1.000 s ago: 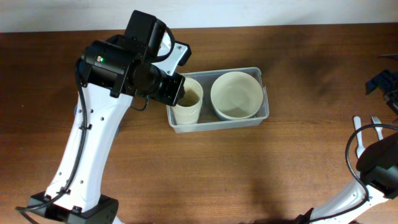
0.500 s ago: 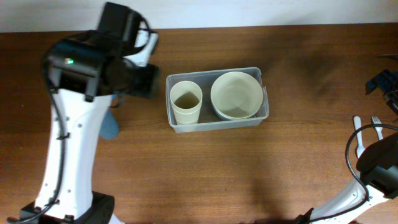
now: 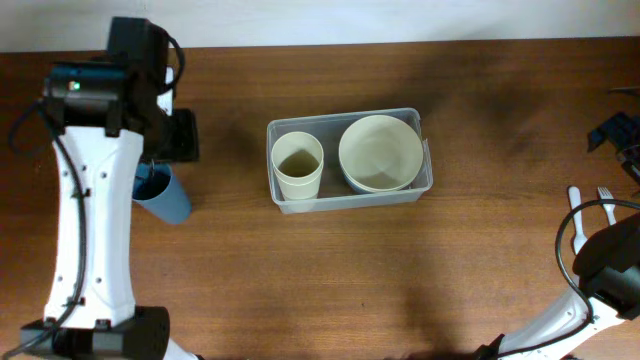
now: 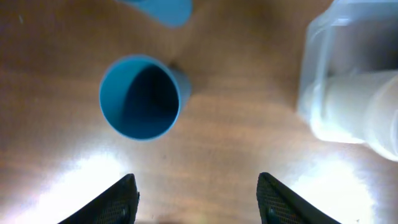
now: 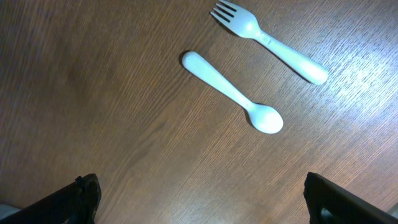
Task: Pack container
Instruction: 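Move the left gripper to the front blue cup and grasp it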
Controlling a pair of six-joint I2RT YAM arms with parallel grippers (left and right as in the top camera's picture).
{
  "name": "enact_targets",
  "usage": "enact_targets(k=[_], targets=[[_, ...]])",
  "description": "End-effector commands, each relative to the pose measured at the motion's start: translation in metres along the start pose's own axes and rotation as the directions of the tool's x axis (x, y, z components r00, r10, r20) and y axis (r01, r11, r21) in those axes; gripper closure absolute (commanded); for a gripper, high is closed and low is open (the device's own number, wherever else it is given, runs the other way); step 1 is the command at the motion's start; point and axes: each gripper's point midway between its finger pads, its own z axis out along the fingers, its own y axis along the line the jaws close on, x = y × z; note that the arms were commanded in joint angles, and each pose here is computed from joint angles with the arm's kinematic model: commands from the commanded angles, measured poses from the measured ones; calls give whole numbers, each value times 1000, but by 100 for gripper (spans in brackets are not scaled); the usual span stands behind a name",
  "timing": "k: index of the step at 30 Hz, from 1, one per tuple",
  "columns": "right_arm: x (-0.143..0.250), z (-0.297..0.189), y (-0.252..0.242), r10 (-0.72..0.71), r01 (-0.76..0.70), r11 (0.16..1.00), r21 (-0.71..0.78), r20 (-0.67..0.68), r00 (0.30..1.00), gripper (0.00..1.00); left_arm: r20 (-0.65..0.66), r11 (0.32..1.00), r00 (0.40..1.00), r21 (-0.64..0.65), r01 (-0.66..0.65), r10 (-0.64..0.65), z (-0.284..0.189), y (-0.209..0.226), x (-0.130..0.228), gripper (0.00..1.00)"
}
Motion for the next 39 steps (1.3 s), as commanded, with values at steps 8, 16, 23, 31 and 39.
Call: enact_targets(k=[8, 16, 23, 31, 39], targets=[[-2, 1, -2, 7, -7, 1000, 11, 4, 1000, 1, -191, 995, 978, 31, 91, -83, 51, 29, 29, 37], [-2, 1, -2, 7, -7, 1000, 11, 5, 1000, 1, -173, 992, 985, 128, 6, 17, 73, 14, 24, 37], [-2, 1, -2, 7, -7, 1000, 11, 5, 1000, 1, -196, 992, 980, 128, 6, 20, 103, 10, 30, 37], [-2, 1, -2, 7, -7, 1000, 11, 5, 1000, 1, -201, 992, 979, 127, 3, 23, 131, 8, 35, 37], [-2, 1, -2, 7, -7, 1000, 11, 5, 1000, 1, -209, 992, 978, 127, 3, 24, 134, 8, 38, 59]])
